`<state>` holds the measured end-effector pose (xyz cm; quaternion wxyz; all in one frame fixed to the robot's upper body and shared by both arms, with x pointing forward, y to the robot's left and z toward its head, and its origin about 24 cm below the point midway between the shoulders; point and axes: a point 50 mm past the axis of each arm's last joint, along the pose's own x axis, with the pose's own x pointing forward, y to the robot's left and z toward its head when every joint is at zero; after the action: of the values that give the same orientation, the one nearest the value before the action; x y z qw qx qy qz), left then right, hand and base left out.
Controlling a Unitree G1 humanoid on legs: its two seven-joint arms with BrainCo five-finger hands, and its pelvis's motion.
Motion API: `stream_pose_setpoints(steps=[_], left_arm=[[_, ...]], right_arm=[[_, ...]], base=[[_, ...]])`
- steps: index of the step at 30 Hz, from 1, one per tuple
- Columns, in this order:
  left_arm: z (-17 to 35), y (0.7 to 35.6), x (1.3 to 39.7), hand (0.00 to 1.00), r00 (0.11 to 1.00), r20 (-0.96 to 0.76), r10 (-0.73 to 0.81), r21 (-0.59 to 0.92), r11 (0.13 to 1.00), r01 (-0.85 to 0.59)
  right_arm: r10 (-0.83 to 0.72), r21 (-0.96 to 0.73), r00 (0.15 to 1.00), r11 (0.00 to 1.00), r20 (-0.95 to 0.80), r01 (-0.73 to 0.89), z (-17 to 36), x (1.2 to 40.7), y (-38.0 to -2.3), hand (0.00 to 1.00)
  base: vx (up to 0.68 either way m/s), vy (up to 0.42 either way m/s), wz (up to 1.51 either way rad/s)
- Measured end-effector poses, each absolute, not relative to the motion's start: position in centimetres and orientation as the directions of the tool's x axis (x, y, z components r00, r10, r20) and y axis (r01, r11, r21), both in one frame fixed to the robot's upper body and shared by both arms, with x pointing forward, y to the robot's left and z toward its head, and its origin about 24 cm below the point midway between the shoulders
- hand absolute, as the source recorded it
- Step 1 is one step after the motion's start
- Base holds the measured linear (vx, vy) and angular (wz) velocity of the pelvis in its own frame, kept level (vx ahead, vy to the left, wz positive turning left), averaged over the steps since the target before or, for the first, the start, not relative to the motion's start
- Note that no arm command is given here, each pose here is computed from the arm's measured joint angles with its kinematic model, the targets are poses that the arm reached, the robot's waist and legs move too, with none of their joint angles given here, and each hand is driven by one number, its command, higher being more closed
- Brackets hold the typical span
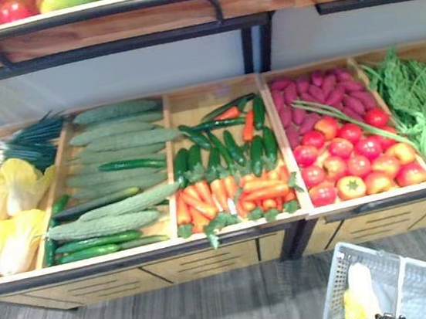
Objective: Pick vegetable in the basket
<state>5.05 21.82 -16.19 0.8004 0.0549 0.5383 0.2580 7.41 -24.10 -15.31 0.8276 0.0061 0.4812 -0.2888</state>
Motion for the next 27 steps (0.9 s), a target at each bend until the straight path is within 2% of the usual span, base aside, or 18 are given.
stream_pose_setpoints(steps=[8, 12, 14, 15, 18, 23, 27], left_arm=[[-15.8, 22.7, 5.2, 0.0, 0.297, -0.813, 0.5, 0.388, 0.847, -0.363], [-13.9, 24.4, 8.2, 0.0, 0.407, -0.686, 0.604, 0.468, 0.794, -0.388], [-11.8, 26.4, 9.8, 0.0, 0.447, -0.519, 0.729, 0.584, 0.684, -0.437], [-11.4, 26.8, 10.0, 0.0, 0.45, -0.483, 0.751, 0.608, 0.658, -0.445], [-9.3, 28.8, 10.6, 0.0, 0.437, -0.292, 0.851, 0.716, 0.497, -0.49], [-5.4, 30.7, 12.2, 0.0, 0.393, -0.048, 0.918, 0.697, 0.312, -0.646], [0.6, 31.3, 13.9, 0.0, 0.364, 0.247, 0.898, 0.583, 0.162, -0.796]], right_arm=[[-0.492, -0.261, 0.3, 0.78, -0.817, 0.569, -15.6, 6.0, -24.3, 1.0], [-0.496, -0.267, 0.292, 0.776, -0.818, 0.571, -15.6, 5.6, -24.3, 1.0], [-0.509, -0.28, 0.286, 0.77, -0.812, 0.574, -15.6, 5.3, -24.4, 1.0], [-0.512, -0.286, 0.281, 0.767, -0.812, 0.574, -15.6, 5.0, -24.4, 1.0], [-0.516, -0.303, 0.272, 0.772, -0.812, 0.559, -15.7, 4.5, -24.3, 1.0], [-0.509, -0.313, 0.292, 0.796, -0.81, 0.518, -15.8, 4.9, -23.7, 1.0], [-0.505, -0.32, 0.284, 0.801, -0.815, 0.506, -15.9, 4.6, -23.7, 1.0]], base=[[0.03, 0.13, 0.07], [0.13, 0.019, -0.19], [0.19, -0.01, -0.08], [0.13, -0.011, -0.03], [0.13, -0.019, 0.0], [0.08, -0.025, 0.02], [0.02, -0.017, 0.08]])
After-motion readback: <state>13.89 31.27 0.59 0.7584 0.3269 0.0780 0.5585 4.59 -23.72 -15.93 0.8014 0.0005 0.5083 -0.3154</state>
